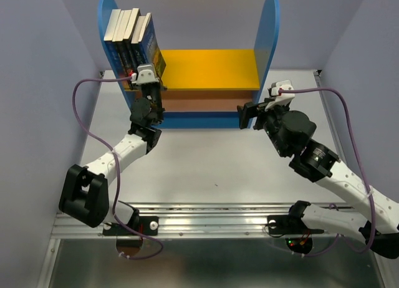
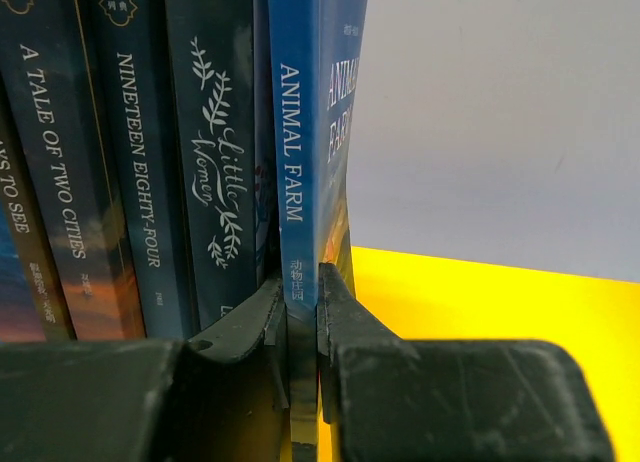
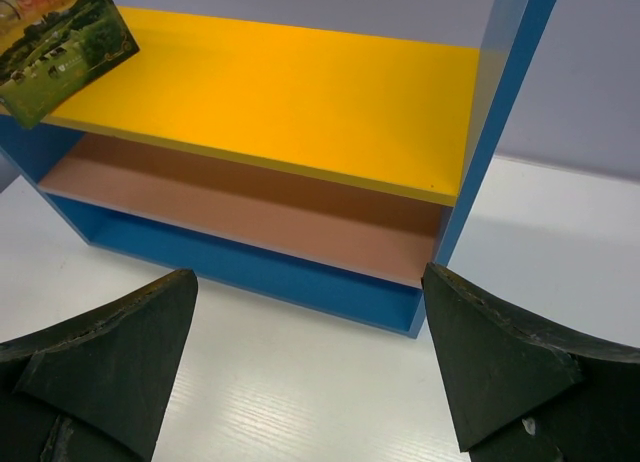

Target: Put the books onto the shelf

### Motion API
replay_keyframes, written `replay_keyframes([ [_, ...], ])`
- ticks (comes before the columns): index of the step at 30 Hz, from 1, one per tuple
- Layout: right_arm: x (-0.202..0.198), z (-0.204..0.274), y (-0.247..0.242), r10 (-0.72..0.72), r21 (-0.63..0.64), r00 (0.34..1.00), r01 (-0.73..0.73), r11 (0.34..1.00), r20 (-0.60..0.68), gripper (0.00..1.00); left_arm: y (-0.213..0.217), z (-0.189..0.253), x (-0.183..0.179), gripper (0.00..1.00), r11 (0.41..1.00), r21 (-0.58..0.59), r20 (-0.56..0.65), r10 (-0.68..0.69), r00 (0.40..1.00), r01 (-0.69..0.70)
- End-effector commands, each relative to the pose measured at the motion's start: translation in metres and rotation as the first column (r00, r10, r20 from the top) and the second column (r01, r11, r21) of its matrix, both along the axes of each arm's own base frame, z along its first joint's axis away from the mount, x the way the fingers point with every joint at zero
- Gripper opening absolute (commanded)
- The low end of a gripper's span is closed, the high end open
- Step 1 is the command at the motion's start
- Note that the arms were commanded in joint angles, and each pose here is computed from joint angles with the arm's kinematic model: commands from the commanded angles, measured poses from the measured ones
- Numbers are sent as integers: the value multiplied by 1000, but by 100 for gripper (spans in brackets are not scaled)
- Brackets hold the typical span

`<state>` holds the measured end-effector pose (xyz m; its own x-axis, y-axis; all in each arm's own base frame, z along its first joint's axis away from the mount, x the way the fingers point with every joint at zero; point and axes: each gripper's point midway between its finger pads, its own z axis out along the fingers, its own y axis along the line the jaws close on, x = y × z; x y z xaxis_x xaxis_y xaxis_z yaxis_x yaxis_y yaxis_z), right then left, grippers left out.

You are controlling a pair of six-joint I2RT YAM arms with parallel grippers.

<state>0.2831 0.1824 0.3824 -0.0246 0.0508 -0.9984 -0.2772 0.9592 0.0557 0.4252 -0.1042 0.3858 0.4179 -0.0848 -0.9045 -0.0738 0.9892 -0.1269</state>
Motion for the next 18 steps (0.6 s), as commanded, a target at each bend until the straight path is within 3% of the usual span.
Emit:
replay_keyframes([
  [1, 1, 13, 3, 13, 33, 999, -15, 999, 49, 100, 13, 22, 2, 0, 997, -56, 37, 53, 998, -51],
  [5, 3, 10, 8, 26, 23, 999, -27, 999, 40, 100, 18, 19, 8, 0, 993, -71, 11, 94, 995, -93],
  [12, 3, 8, 13, 46, 21, 998, -47, 999, 34, 100, 20, 21, -7, 0, 990, -131, 9, 53, 999, -51],
  [14, 2, 7, 14, 53, 24, 998, -54, 998, 34, 100, 24, 23, -12, 27, 986, -157, 16, 54, 998, -51],
  [16, 1, 7, 14, 58, 26, 998, -59, 998, 34, 100, 24, 22, -13, 40, 987, -154, 5, 53, 999, -52],
  [18, 1, 6, 14, 58, 25, 998, -59, 998, 33, 100, 25, 18, -12, 42, 987, -149, -14, 62, 998, -63],
])
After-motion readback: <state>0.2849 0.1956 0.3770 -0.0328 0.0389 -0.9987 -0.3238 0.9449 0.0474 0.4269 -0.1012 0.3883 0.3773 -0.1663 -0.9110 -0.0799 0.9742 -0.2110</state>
